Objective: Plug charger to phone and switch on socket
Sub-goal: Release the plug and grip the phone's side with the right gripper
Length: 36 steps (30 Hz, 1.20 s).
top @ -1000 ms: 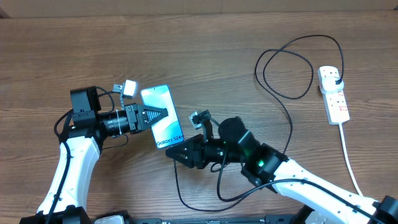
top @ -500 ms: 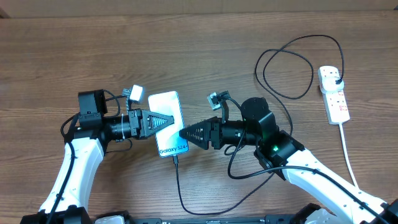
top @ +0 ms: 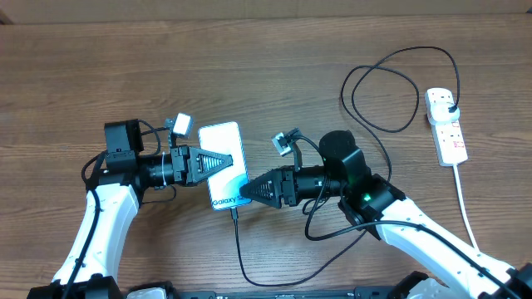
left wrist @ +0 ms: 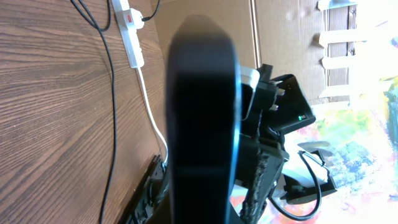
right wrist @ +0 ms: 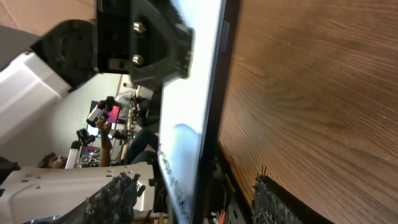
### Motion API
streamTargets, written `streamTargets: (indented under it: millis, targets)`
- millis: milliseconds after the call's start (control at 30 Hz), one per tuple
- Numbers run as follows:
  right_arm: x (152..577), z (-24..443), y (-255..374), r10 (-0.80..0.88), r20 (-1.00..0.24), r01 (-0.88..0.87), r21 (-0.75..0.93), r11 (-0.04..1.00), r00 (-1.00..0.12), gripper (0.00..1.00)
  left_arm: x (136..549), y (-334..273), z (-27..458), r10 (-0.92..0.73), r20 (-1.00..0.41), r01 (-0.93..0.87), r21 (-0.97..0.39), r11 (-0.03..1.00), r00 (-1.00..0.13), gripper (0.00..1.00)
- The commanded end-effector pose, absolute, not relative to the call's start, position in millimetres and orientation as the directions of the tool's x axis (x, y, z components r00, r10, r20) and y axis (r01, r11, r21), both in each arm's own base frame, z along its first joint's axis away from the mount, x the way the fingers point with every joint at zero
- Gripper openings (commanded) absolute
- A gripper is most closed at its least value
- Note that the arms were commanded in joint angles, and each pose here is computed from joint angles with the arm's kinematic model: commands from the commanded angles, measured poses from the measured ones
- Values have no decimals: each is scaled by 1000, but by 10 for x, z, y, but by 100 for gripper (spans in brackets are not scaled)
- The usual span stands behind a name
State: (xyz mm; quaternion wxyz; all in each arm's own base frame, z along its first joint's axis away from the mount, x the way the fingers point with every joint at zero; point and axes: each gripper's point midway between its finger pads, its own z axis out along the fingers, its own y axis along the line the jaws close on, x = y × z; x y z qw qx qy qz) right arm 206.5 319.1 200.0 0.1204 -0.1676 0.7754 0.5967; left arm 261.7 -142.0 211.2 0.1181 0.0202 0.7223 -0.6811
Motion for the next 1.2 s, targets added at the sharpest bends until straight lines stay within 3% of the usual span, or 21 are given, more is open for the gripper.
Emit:
streamTargets:
  millis: [0,200,333,700,833,900,1000,1167]
  targets:
    - [2045,2001,3295,-151,-392,-417,886,203,-907,62,2542,-1447,2255,-104,-232,231,-973,17,-967,4]
    - [1996,2113,3398,-193,-430,-451,888,83,-882,59,2532,-1501,2270,-82,-268,268,-963,15,-960,4]
    - [2013,2221,3416,-174,-431,-445,894,53,-885,45,2537,-1501,2273,-82,-275,275,-961,15,-958,4]
    - [2041,2152,3450,-169,-422,-438,896,70,-891,25,2563,-1499,2257,-87,-291,289,-957,32,-953,4]
    - [2062,2137,3454,-161,-421,-437,896,79,-893,10,2593,-1495,2218,-96,-293,288,-956,59,-951,6]
    - [2074,2133,3455,-156,-426,-441,894,83,-891,7,2617,-1491,2185,-104,-293,285,-955,81,-951,14]
    - [2103,2125,3456,-143,-430,-445,891,93,-891,4,2662,-1480,2122,-119,-294,279,-952,124,-948,39]
    - [2230,2055,3378,-114,-440,-453,882,135,-891,4,2777,-1431,1967,-158,-299,259,-938,229,-941,69]
